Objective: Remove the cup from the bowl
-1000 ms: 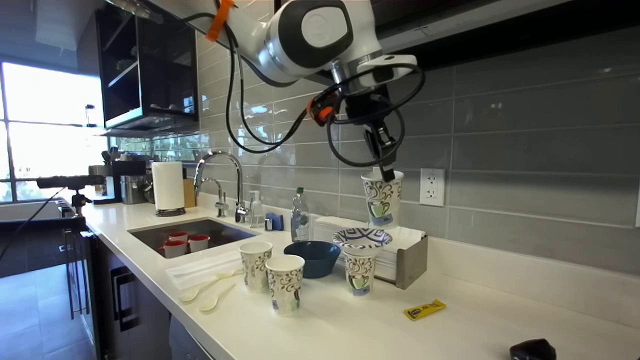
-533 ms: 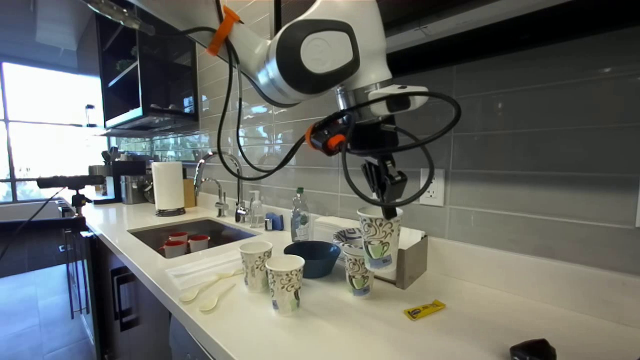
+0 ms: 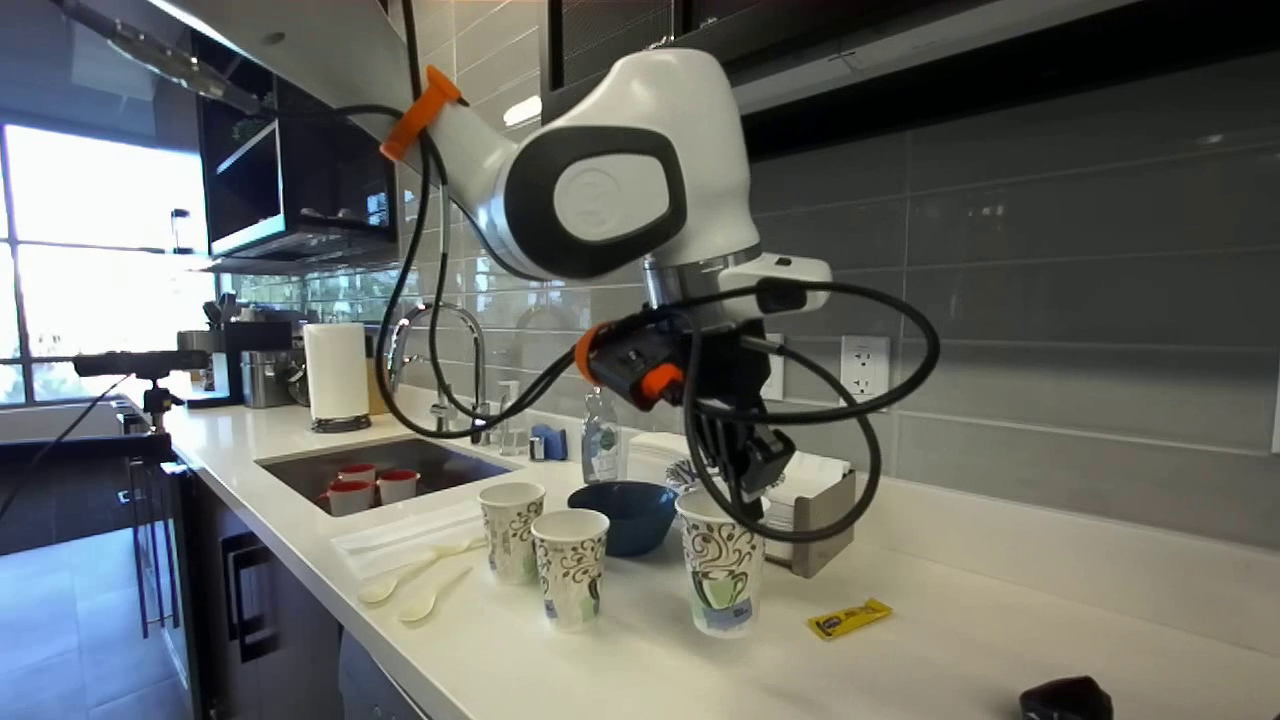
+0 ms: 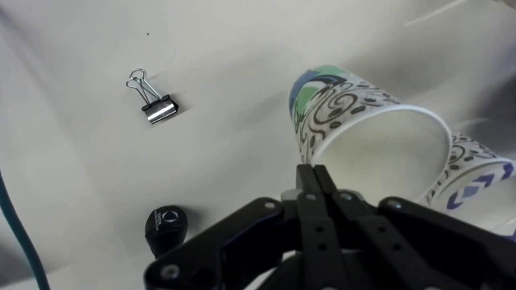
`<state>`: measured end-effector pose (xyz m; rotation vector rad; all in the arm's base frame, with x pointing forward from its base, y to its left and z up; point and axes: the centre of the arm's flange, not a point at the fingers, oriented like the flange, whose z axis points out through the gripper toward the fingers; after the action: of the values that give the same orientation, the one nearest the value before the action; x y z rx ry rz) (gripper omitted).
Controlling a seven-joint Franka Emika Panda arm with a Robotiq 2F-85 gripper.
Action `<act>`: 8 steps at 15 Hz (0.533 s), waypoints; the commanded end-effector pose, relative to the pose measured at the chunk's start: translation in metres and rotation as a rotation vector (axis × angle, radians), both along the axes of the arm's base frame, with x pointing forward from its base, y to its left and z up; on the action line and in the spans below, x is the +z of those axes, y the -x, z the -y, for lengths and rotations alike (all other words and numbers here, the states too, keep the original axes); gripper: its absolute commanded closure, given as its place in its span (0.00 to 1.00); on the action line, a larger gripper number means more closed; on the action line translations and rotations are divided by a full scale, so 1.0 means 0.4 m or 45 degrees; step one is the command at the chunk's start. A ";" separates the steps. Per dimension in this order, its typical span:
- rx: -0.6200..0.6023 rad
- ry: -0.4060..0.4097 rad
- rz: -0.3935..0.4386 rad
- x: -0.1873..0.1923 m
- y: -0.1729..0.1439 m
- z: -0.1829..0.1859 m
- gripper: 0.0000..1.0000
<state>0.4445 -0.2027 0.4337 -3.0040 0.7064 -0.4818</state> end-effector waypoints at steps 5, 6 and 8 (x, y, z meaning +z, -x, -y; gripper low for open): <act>0.142 0.001 0.000 -0.120 0.061 -0.042 0.99; 0.153 -0.002 -0.007 -0.128 0.063 -0.044 0.99; 0.164 -0.008 -0.016 -0.135 0.067 -0.049 0.73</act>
<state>0.4246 -0.1861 0.3835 -3.0456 0.5463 -0.4319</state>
